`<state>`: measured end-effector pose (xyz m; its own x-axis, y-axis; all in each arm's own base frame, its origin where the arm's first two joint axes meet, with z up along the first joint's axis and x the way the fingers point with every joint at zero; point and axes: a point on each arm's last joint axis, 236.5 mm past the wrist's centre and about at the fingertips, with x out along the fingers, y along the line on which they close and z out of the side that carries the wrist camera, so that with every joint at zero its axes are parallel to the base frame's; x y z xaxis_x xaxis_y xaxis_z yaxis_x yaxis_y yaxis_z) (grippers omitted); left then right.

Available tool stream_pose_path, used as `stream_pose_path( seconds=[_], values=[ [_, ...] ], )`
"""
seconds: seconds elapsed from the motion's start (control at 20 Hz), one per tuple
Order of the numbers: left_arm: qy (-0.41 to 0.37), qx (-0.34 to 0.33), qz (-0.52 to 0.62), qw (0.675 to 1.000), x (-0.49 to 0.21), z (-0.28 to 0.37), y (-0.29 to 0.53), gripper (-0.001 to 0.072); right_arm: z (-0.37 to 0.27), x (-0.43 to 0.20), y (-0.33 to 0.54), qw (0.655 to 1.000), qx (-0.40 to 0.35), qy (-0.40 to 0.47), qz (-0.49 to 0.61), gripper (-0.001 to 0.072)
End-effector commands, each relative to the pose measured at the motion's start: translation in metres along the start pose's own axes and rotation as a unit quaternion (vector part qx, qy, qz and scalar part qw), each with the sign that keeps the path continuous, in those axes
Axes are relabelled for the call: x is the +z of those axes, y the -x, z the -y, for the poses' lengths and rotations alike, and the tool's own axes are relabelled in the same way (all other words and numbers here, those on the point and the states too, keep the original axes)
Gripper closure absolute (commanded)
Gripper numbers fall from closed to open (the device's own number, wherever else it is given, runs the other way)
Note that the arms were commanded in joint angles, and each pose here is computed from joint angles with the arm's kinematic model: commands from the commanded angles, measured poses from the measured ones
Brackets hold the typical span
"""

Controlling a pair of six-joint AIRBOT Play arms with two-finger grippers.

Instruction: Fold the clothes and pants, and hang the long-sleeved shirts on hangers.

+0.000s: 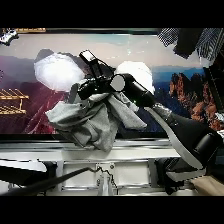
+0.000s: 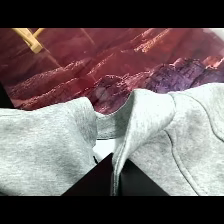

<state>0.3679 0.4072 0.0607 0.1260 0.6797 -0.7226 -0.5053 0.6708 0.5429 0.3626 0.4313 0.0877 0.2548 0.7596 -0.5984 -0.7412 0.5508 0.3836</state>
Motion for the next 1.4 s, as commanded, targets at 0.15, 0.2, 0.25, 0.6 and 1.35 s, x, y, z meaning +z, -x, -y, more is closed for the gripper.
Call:
stream_pose_path(
  seconds=[0.15, 0.2, 0.25, 0.6, 1.35],
  values=[
    [-0.017, -0.003, 0.001, 1.0, -0.001, 0.008, -0.04, 0.0352, -0.002, -0.002, 0.0, 1.0, 0.004, -0.004, -0.006, 0.0678],
    [-0.018, -0.004, 0.003, 1.0, -0.001, 0.011, -0.044, 0.0352, -0.002, -0.002, 0.0, 1.0, 0.004, -0.005, -0.005, 0.0677],
    [-0.02, -0.005, 0.002, 1.0, -0.001, 0.013, -0.047, 0.0351, -0.001, -0.001, 0.0, 1.0, 0.003, -0.006, -0.003, 0.0677],
    [-0.036, -0.013, 0.0, 0.999, -0.004, 0.028, -0.067, 0.0374, -0.004, 0.001, 0.0, 1.0, 0.009, -0.014, 0.001, 0.0677],
    [-0.046, -0.039, 0.015, 0.998, -0.003, 0.029, -0.076, 0.0619, -0.008, 0.002, 0.0, 1.0, 0.018, -0.023, 0.003, 0.0677]
  ],
)
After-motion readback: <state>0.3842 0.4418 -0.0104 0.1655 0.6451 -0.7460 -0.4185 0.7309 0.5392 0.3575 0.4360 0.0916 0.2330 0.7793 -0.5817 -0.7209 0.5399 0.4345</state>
